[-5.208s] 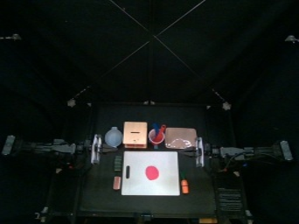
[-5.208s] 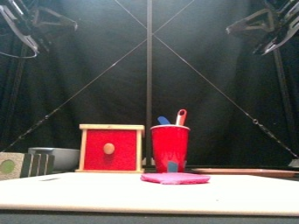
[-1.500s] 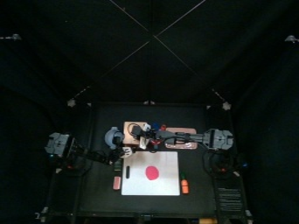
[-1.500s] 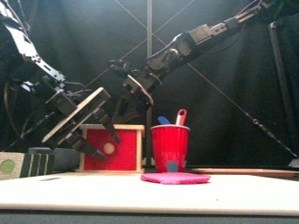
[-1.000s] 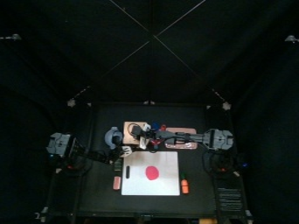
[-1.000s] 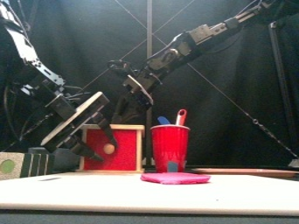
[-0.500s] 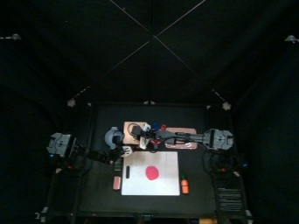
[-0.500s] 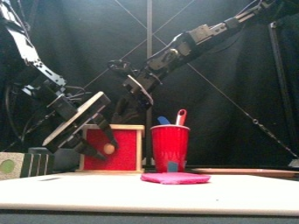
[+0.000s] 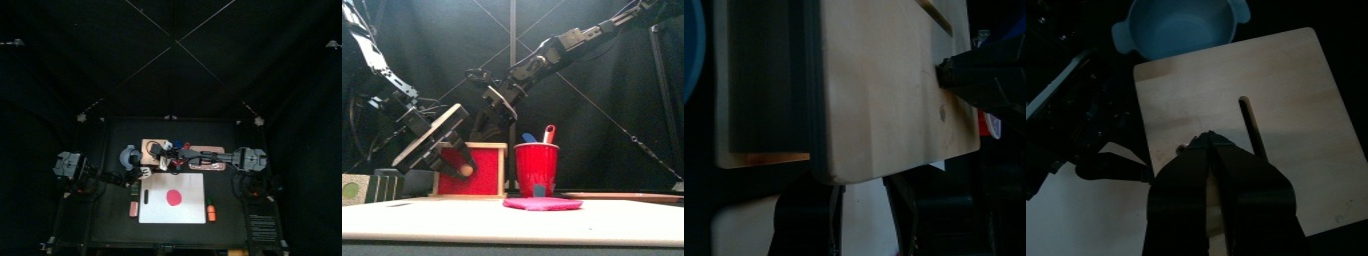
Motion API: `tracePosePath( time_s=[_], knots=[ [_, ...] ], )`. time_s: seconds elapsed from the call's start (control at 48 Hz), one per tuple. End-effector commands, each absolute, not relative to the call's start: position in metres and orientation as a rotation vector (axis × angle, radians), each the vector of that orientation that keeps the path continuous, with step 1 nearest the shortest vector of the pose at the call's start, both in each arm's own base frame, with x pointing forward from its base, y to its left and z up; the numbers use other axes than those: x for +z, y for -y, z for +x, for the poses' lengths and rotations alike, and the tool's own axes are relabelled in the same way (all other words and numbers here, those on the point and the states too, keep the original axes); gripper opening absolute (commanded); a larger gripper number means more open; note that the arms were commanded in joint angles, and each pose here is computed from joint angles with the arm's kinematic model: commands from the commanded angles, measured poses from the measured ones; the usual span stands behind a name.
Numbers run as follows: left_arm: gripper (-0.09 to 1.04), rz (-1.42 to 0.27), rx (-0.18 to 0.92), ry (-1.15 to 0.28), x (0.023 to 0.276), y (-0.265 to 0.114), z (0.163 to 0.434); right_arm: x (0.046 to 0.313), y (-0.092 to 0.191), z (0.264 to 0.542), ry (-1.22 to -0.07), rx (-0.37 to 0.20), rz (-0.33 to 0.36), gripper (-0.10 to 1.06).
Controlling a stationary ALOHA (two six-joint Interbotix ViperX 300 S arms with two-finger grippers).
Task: Get the cutter from the drawer then cut the dough then place the extra dough in the bowl
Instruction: Open the drawer
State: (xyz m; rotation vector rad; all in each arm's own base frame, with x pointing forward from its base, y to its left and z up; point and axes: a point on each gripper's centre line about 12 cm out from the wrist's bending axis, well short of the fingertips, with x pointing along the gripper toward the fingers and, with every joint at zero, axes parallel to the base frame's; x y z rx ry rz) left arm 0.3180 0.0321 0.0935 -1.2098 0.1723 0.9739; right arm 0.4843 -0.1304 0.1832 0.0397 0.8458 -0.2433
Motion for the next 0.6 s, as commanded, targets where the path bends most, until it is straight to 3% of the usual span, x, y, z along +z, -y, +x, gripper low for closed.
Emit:
tracePosePath(
  time_s=[0.021,0.604],
  knots=[
    [0.54,-1.221,0.959,-0.207,0.092,-0.024,0.315,0.178,0.133,0.480,-0.875,-0.248,0.046,0.03],
    [0.54,-1.254,0.898,-0.285,0.090,0.017,0.313,0.179,0.134,0.481,-0.871,-0.251,0.049,0.03]
  ],
)
